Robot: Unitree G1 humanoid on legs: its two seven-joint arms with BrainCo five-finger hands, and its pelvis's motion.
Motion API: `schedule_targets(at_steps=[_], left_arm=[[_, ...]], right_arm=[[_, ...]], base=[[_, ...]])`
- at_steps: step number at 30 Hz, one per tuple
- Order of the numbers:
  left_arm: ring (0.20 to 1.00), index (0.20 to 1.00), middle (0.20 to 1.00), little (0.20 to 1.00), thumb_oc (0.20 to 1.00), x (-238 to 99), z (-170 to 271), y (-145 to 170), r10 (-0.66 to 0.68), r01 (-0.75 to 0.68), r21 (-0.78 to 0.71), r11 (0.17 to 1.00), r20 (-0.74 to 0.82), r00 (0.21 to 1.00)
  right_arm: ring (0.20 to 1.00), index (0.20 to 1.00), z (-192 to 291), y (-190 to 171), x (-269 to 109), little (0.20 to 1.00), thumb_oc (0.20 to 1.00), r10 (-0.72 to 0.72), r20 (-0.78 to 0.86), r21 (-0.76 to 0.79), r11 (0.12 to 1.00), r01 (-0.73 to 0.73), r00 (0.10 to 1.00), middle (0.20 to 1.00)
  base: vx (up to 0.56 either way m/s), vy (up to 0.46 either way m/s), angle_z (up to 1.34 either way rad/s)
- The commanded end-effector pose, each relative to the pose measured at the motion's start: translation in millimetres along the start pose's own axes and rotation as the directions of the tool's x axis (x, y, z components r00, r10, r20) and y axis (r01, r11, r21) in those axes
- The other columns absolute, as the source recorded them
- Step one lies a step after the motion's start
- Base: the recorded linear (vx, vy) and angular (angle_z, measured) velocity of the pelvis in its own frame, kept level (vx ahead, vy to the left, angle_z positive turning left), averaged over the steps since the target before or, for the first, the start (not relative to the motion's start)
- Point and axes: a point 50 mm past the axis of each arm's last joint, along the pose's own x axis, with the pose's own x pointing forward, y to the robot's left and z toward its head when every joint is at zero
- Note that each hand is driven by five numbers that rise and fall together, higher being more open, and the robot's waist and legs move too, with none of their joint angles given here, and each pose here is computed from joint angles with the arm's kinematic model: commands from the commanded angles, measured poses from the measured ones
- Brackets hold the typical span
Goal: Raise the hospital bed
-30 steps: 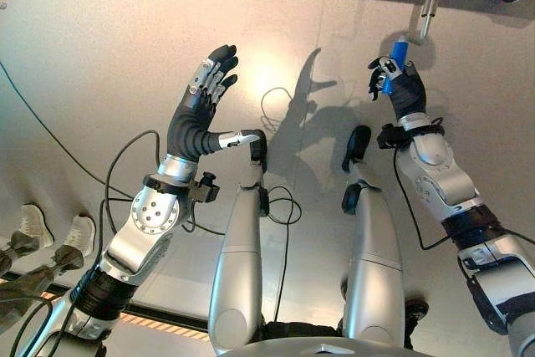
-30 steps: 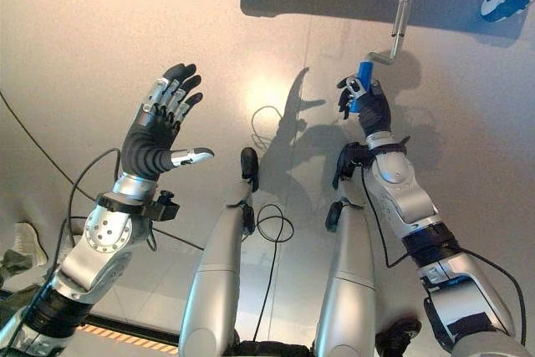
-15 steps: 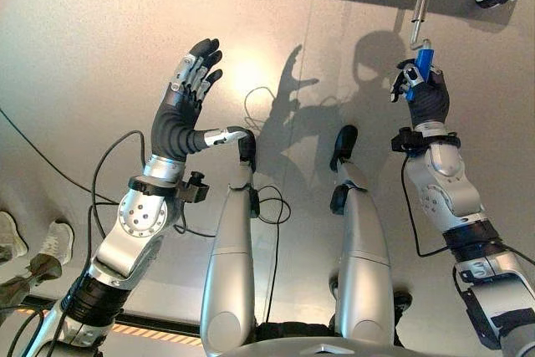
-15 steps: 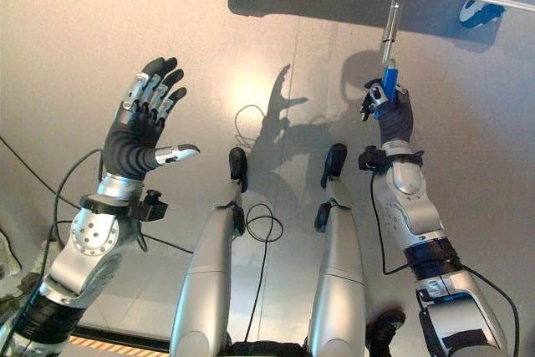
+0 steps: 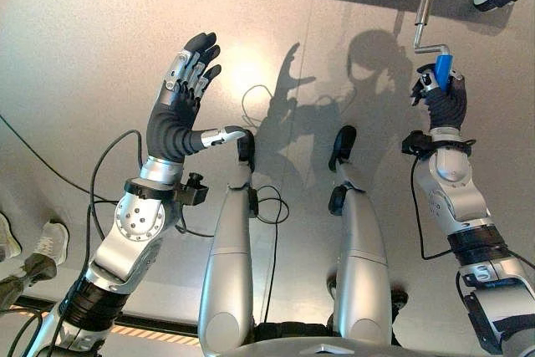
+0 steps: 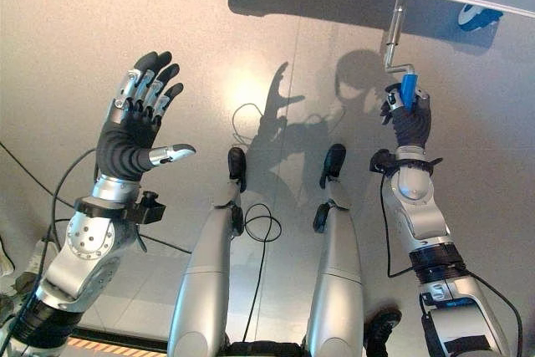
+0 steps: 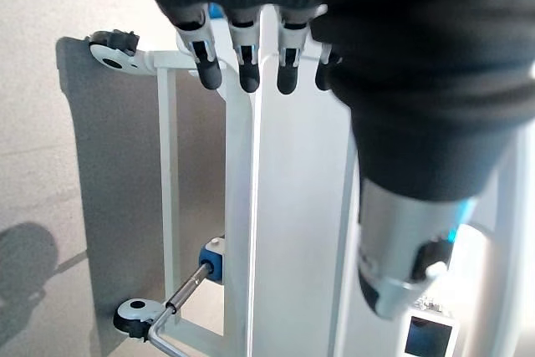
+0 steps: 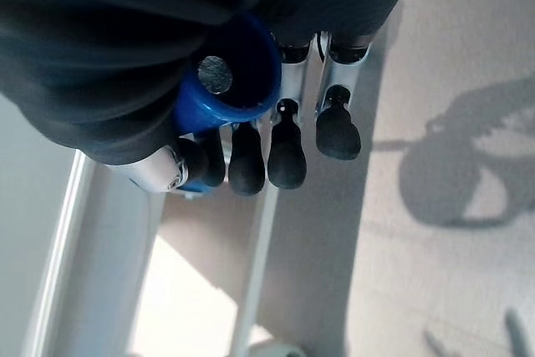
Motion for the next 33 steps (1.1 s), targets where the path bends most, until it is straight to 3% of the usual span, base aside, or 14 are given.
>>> schedule_targets(at_steps=[1,9,16,33], left_arm=[[1.0,1.0,1.0,1.0,1.0,-8.5,26.9,-1.8,-0.001,0.005,-0.038,0.999,0.12,0.993],[1.0,1.0,1.0,1.0,1.0,-6.2,20.1,-10.5,-0.052,0.057,-0.055,0.997,0.09,0.995],[1.0,1.0,1.0,1.0,1.0,-0.1,16.4,-18.8,-0.086,0.093,-0.077,0.993,0.09,0.992],[1.0,1.0,1.0,1.0,1.0,10.0,10.5,-31.8,-0.105,0.118,-0.13,0.984,0.101,0.989]], right_arm=[[0.2,0.2,50.8,-70.7,24.7,0.2,0.2,-0.283,0.239,-0.049,0.952,0.303,0.929,0.2],[0.2,0.2,0.6,-91.7,36.0,0.2,0.2,-0.355,0.004,-0.259,0.903,0.344,0.935,0.2],[0.2,0.2,-45.1,-112.8,34.5,0.2,0.2,-0.44,-0.256,-0.42,0.853,0.312,0.861,0.2],[0.2,0.2,-71.6,-84.1,33.0,0.2,0.2,-0.353,-0.445,-0.566,0.823,0.048,0.823,0.2]], base=[[0.0,-0.017,-0.04],[0.0,-0.002,0.0],[0.0,0.0,0.0],[0.0,0.003,0.01]])
